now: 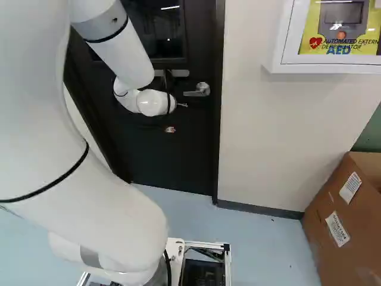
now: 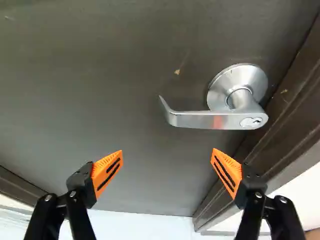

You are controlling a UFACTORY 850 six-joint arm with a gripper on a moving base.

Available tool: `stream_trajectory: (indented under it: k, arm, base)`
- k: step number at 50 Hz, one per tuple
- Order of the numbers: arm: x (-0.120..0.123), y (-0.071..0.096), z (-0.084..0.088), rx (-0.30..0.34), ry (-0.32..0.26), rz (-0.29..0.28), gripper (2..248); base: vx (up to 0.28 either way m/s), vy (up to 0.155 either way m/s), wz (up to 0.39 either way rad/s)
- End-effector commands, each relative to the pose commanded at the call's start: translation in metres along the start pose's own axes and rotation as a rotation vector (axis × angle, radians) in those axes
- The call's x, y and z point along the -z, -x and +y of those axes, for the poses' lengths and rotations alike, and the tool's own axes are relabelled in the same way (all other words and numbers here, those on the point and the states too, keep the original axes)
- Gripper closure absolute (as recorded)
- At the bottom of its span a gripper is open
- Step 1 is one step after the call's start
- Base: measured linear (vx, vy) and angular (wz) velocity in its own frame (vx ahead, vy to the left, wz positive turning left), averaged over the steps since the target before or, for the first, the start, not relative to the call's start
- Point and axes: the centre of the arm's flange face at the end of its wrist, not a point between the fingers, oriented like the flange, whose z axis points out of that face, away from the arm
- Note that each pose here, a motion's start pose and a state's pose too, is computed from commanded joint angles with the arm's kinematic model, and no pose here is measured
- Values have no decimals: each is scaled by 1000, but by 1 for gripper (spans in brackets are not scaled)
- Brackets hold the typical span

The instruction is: Open the door and move inside

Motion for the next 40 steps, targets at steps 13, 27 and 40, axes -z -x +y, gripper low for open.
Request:
stream_trajectory:
  k: [13,27,40]
  arm:
    - [29,-1,4,-4,5,36,3]
    - [39,-12,4,-5,5,72,3]
    - [46,-24,4,-6,3,104,3]
  base:
    - [0,0,0]
    - [0,0,0]
    - [0,0,0]
